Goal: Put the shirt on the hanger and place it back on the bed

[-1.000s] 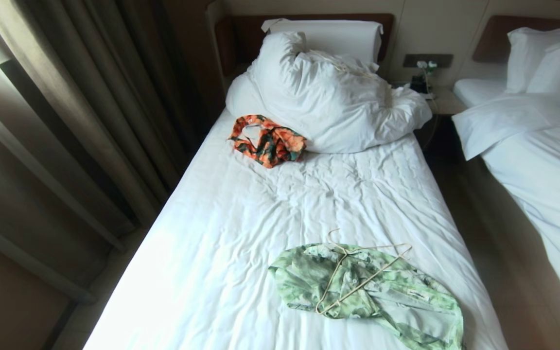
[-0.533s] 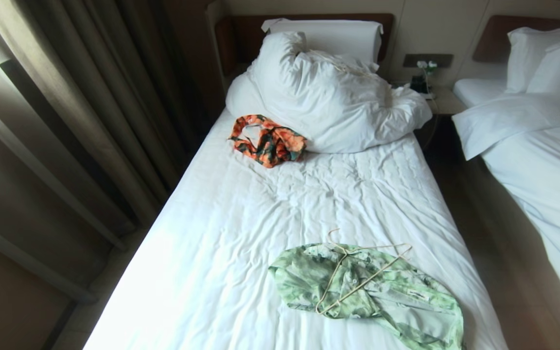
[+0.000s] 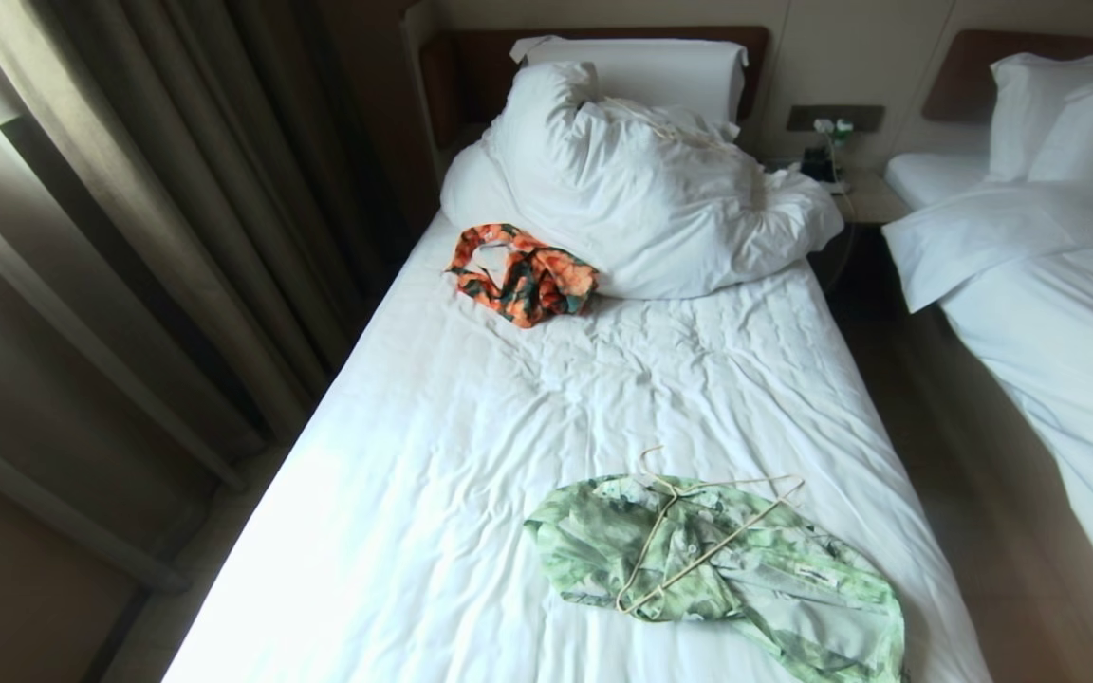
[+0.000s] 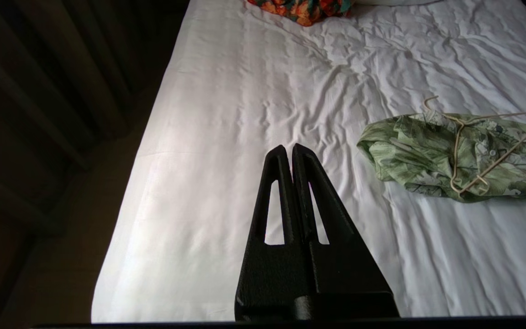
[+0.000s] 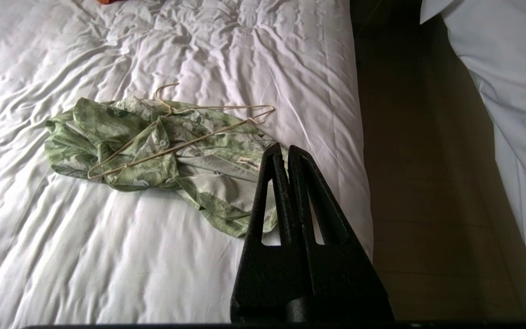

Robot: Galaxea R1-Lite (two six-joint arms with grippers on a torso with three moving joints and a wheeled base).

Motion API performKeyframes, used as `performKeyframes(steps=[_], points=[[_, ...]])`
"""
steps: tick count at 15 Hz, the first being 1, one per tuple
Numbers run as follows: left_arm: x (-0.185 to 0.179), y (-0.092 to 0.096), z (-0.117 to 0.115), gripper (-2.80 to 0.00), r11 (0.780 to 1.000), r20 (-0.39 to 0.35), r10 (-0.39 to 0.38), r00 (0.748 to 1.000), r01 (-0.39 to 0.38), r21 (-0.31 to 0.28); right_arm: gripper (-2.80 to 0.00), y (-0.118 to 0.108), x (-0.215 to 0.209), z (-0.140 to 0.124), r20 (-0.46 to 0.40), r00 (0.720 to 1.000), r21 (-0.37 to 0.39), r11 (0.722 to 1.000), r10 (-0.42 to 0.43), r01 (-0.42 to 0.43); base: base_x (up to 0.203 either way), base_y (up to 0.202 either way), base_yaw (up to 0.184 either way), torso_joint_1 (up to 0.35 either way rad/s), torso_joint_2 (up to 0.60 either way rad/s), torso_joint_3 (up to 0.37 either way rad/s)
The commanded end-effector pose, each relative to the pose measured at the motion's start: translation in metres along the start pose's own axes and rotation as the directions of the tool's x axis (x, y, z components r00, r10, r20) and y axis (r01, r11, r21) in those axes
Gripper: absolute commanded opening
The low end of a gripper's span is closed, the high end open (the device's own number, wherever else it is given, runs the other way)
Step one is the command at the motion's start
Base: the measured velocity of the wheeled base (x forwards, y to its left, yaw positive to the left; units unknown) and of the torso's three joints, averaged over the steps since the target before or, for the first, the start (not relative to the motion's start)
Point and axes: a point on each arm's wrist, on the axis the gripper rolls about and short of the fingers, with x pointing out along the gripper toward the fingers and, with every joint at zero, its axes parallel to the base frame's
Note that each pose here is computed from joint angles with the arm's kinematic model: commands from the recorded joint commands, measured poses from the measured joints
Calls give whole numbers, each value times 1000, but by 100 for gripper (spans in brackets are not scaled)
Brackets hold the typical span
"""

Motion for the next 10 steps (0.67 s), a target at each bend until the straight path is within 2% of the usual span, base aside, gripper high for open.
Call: performKeyframes(steps=[1, 10], points=[[0, 0, 0, -280, 1000, 1, -1, 1000, 1, 0, -280, 0, 0, 0, -3, 1000, 0, 1000, 1, -1, 0, 0, 0, 0, 0, 0], [0, 0, 0, -280, 1000, 1, -1, 1000, 1, 0, -280, 0, 0, -1, -4, 1000, -5, 1000, 1, -1, 0, 0, 0, 0, 0, 0]])
